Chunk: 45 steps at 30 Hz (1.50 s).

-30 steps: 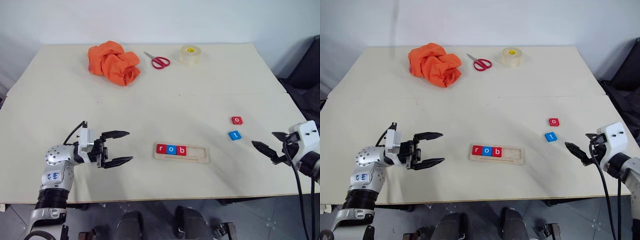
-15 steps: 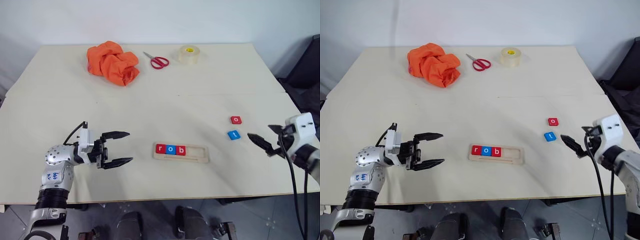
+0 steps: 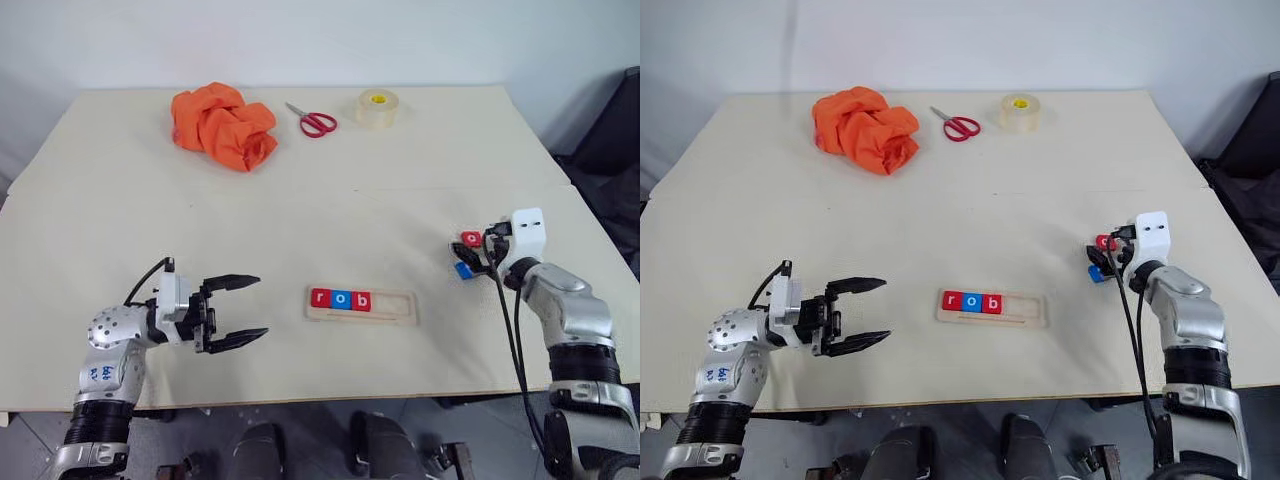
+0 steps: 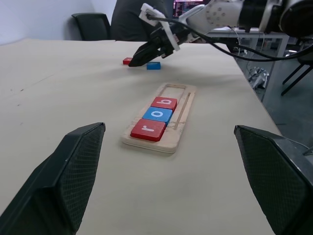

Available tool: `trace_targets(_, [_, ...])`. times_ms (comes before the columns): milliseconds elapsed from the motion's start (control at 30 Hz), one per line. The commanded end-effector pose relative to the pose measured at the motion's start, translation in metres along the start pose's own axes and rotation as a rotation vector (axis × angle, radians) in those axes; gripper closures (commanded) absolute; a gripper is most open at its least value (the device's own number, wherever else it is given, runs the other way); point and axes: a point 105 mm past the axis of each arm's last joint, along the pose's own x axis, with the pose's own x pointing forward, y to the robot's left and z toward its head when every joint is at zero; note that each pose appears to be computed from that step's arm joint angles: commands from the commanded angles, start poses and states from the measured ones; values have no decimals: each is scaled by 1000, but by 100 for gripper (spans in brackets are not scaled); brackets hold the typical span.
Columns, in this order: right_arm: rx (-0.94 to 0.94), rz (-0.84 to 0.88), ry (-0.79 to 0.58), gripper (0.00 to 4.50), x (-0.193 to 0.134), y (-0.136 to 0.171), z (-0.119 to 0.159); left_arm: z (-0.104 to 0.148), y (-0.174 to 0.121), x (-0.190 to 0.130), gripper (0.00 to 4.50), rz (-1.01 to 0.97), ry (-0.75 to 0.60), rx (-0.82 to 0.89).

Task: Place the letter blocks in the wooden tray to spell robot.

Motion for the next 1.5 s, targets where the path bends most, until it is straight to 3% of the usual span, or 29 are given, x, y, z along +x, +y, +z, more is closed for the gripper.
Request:
trace_targets(33, [-8,-28,-12,3,3,-5,2,10,0,-4,0,17,-9,38])
trace_targets(67, [2,-27,-8,3,4,-4,0,10,-1,-4,0,18,-8,37])
trace_targets(367, [12,-33,-50,294,5,3,9,8,0,-2,0,5,-10,28])
trace_targets(400, [10,-35,-69,305,3,5,14,8,1,-2,0,0,-10,27])
trace_targets(533, [-12,-36,-177,304,-18,22,44,7,5,-1,0,-16,-9,24])
trace_targets(633, [-9,-8,-194,304,-46,44,48,6,8,0,0,-28,-10,22])
trace_targets(867, [74,33,-40,304,-94,78,-1,4,9,6,0,-67,-17,7])
trace_targets(1167, [160,-15,38,304,-97,85,-33,7,10,11,0,-91,-26,10])
trace_targets(1333, [124,8,12,136,-98,83,-26,8,8,10,0,-89,-26,13])
trace_targets(1433, [2,107,-15,31,-102,81,-10,7,6,9,0,-84,-28,12])
trace_targets(1500, [-101,201,0,5,-105,83,-5,7,4,10,0,-84,-32,13])
